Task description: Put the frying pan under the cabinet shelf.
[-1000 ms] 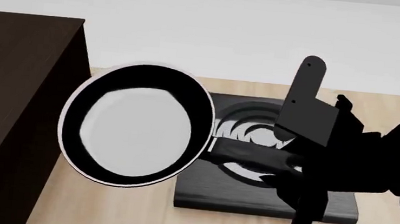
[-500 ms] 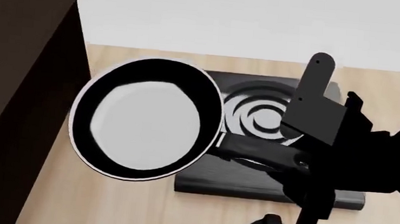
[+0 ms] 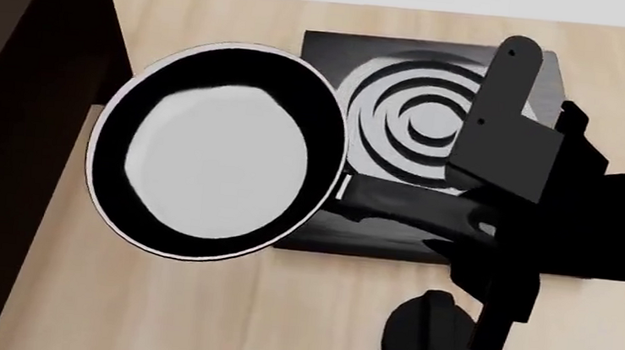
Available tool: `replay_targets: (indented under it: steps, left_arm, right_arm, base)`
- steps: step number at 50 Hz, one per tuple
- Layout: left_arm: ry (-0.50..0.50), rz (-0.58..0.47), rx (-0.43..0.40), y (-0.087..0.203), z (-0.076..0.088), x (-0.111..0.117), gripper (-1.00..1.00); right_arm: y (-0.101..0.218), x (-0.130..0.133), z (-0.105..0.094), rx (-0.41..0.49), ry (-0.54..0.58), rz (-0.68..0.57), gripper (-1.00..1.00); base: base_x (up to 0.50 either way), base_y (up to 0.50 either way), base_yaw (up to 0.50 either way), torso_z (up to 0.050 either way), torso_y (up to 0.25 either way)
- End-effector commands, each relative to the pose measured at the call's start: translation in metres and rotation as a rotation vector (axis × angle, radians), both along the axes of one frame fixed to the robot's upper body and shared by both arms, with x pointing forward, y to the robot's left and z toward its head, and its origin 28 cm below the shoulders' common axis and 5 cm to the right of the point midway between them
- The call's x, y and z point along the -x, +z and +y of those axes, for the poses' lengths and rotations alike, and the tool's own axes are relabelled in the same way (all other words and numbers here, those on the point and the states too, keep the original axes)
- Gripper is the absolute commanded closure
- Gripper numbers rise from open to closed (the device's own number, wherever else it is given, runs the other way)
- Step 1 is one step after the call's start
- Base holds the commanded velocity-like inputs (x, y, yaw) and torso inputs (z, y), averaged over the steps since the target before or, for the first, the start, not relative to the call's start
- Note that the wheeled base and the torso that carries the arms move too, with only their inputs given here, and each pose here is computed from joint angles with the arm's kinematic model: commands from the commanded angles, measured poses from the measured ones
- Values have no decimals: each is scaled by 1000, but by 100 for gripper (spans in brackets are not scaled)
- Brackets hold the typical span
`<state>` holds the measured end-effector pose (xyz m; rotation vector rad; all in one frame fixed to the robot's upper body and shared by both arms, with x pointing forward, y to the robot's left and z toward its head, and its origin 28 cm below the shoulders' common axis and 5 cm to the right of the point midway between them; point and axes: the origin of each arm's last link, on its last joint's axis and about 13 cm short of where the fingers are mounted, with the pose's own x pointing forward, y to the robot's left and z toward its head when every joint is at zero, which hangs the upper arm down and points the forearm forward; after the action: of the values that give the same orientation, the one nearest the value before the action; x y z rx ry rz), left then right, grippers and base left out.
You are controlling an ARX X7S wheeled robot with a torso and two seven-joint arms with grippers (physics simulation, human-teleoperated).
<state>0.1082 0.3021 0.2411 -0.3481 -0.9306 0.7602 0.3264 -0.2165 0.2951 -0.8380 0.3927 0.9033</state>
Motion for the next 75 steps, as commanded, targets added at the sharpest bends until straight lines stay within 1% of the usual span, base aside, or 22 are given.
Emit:
replay_targets:
  steps: [1, 5, 24, 27, 32, 39, 50, 61, 65, 75]
  left_arm:
    - [0, 2, -3, 0, 0, 0, -100]
    - [0, 1, 0, 0, 0, 0, -100]
    - [-4, 1, 3, 0, 0, 0, -100]
    - [-10, -10, 15, 0, 0, 1, -100]
    - [-19, -15, 27, 0, 0, 1, -100]
    - [-23, -13, 27, -2, 1, 0, -100]
    - [-29, -20, 33, -1, 1, 1, -100]
    - [-36, -27, 35, -1, 1, 1, -100]
    - [-36, -27, 37, -1, 1, 1, -100]
    - [-42, -31, 40, -1, 0, 2, -100]
  right_arm:
    - [50, 24, 6, -27, 28, -167, 100]
    - [49, 26, 5, -10, 23, -162, 100]
    - [73, 43, 9, 28, 20, -210, 100]
    - [81, 49, 11, 47, 20, -224, 100]
    - [93, 61, 14, 55, 24, -250, 100]
    - [97, 66, 17, 65, 26, -254, 100]
    - [84, 61, 25, 125, 31, -190, 100]
    - [70, 53, 28, 147, 28, -138, 100]
    - [65, 49, 32, 175, 37, -113, 100]
    - [68, 47, 49, 217, 80, -104, 100]
  base:
    - [0, 0, 0, 0, -189]
    - [0, 0, 0, 0, -188]
    - [0, 0, 0, 0, -187]
    - [0, 0, -1, 0, -33]
    - [0, 0, 0, 0, 0]
    - [0, 0, 0, 0, 0]
    - [0, 0, 0, 0, 0]
    - [0, 0, 0, 0, 1]
    - [0, 0, 0, 0, 3]
    - [0, 0, 0, 0, 1]
